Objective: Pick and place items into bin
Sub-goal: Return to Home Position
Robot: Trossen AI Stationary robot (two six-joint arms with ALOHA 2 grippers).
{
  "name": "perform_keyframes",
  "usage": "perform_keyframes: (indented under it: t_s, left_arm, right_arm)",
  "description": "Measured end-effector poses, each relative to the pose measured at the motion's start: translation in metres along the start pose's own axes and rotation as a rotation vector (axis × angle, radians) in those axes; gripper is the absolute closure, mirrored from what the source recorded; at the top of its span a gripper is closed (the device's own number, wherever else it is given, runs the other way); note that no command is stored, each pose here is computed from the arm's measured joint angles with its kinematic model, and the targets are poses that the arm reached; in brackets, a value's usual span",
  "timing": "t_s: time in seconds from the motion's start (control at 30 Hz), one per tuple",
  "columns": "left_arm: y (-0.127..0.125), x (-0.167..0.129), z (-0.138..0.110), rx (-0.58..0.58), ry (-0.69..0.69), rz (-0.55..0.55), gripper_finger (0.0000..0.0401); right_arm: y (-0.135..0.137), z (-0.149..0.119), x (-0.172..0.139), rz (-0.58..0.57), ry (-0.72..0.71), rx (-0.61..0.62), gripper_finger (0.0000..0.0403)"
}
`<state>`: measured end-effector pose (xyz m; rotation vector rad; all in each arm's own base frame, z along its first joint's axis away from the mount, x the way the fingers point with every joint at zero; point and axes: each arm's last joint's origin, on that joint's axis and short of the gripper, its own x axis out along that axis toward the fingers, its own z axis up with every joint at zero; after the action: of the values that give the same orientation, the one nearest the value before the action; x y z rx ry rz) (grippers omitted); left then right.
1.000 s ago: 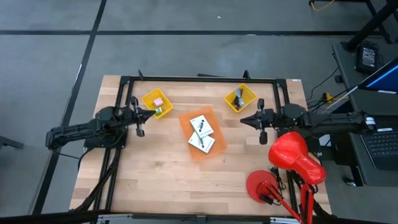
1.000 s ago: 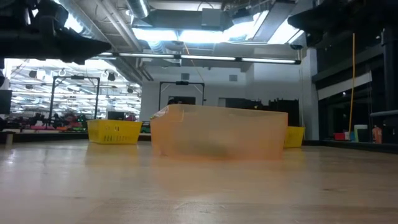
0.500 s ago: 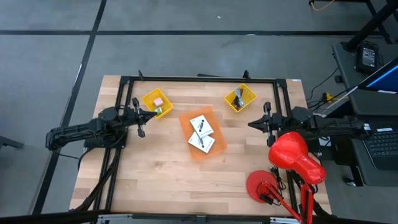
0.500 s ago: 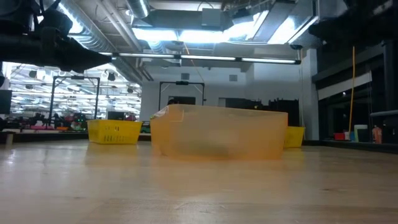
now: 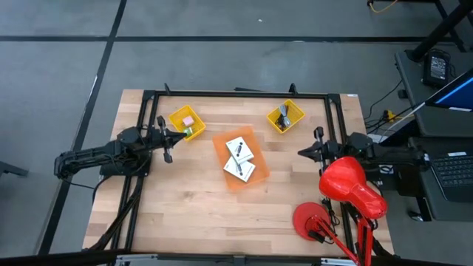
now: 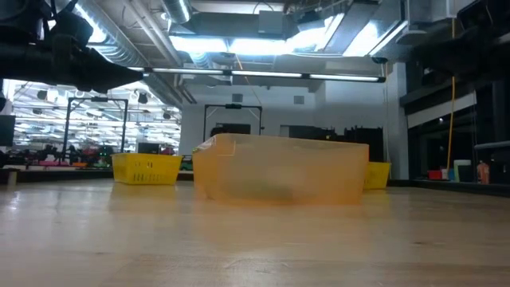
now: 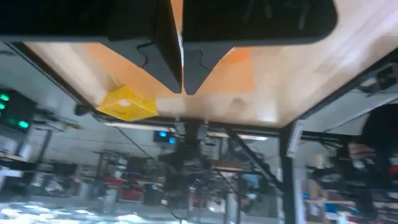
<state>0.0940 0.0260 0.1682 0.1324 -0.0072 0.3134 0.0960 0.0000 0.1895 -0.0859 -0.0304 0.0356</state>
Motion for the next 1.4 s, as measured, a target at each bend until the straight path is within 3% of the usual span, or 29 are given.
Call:
perform_keyframes:
  t_s: [0.2,0.37,0.5,0.73,1.1,1.3,1.4]
  left_arm:
    - [0.0,0.0,0.0,-0.116,0.0,0.0,0.0399]
    - [0.0,0.0,0.0,-0.198,0.0,0.0,0.0399]
    - [0.0,0.0,0.0,-0.197,0.0,0.0,0.0399]
    - [0.0,0.0,0.0,-0.197,0.0,0.0,0.0399]
    - [0.0,0.0,0.0,-0.197,0.0,0.0,0.0399]
    - [0.0,0.0,0.0,-0.197,0.001,0.0,0.0399]
    - [0.0,0.0,0.0,-0.197,0.001,0.0,0.0399]
  right_arm:
    - [0.003,-0.01,0.001,0.09,-0.01,-0.001,0.0403]
    - [0.004,-0.018,0.003,0.096,-0.039,-0.016,0.0403]
    - [0.004,-0.016,0.003,0.094,-0.057,-0.022,0.0403]
    - [0.005,-0.023,0.003,0.098,0.021,0.082,0.0403]
    - [0.005,-0.026,0.006,0.099,0.06,0.101,0.0403]
    - [0.005,-0.026,0.006,0.097,0.066,0.219,0.0402]
    - [0.005,-0.026,0.006,0.097,0.066,0.214,0.0402]
